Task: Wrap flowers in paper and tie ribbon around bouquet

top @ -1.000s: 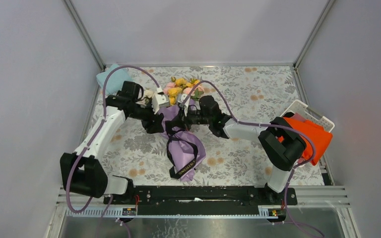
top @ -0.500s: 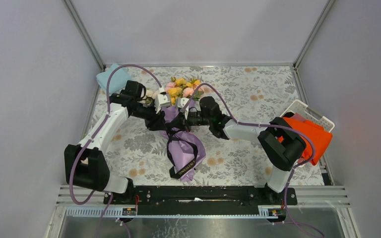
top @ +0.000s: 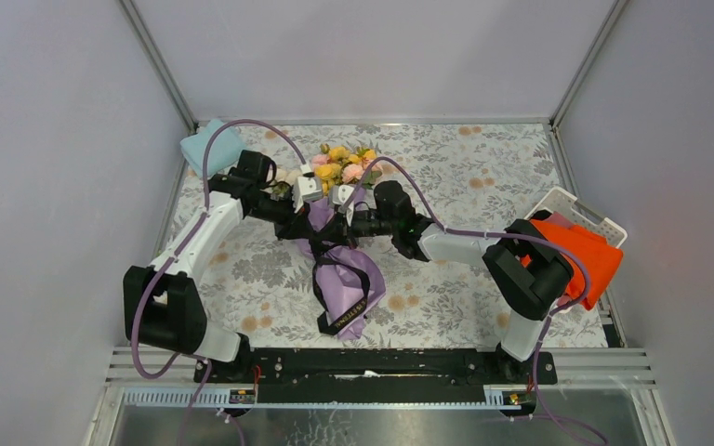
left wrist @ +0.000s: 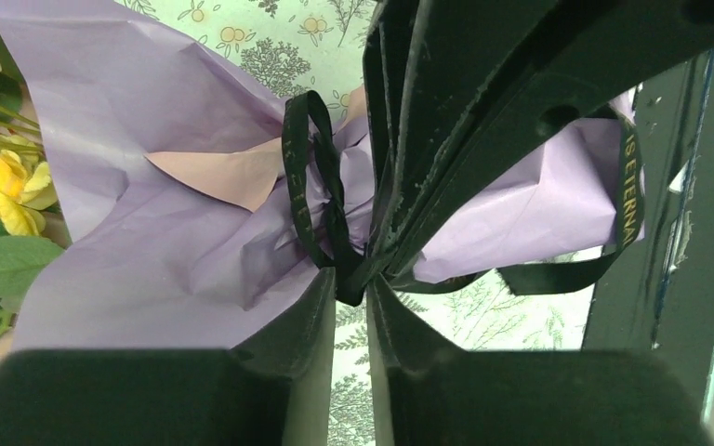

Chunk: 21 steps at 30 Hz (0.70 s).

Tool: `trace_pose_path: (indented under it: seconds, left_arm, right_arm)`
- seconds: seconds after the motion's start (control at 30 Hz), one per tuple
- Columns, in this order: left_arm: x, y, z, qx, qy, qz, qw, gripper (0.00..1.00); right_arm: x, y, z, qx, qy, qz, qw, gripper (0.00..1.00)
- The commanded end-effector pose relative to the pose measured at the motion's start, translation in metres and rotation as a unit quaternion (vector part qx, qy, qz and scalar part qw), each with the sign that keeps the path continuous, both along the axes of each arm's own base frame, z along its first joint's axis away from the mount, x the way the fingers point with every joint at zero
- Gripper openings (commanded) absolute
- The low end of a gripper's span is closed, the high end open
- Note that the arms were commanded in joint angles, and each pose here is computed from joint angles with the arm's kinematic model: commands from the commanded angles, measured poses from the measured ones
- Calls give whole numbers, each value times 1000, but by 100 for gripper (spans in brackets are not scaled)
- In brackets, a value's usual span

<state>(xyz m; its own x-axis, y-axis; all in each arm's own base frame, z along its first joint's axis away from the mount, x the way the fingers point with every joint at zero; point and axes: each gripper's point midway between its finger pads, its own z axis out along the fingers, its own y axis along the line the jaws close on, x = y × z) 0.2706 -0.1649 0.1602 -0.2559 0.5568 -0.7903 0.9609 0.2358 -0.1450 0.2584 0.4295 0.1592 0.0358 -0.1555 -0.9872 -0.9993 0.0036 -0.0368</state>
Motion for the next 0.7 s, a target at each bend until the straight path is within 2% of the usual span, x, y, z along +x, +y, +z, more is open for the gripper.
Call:
trace_pose_path:
  seconds: [0.0, 0.03, 0.13, 0.27, 0.4, 0.5, 0.6, 0.67]
  left_arm:
    - [10, -10, 12, -18, -30, -18, 999, 10]
    - [9, -10, 14, -20, -28, -20, 999, 1]
    - [5, -10, 14, -19, -17, -20, 999, 0]
    - [-2, 3, 2, 11, -15, -9, 1000, 0]
    - [2, 13, -8, 33, -45, -4, 998, 0]
    - [3, 11, -5, 25, -46, -2, 999, 0]
    - [2, 12, -5, 28, -45, 1, 999, 0]
    - [3, 14, -5, 33, -49, 3, 998, 0]
  right_arm:
    - [-2, 10, 23, 29, -34, 23, 999, 0]
    - [-2, 10, 22, 28, -32, 23, 999, 0]
    - [2, 9, 21, 25, -23, 8, 999, 3]
    - [29, -12, 18, -4, 10, -67, 998, 40]
    - [61, -39, -6, -71, 41, -129, 988, 44]
    - [64, -36, -31, -137, 59, -101, 984, 51]
    - [56, -32, -35, -139, 56, -63, 987, 59]
    - [51, -30, -37, -145, 61, -42, 987, 60]
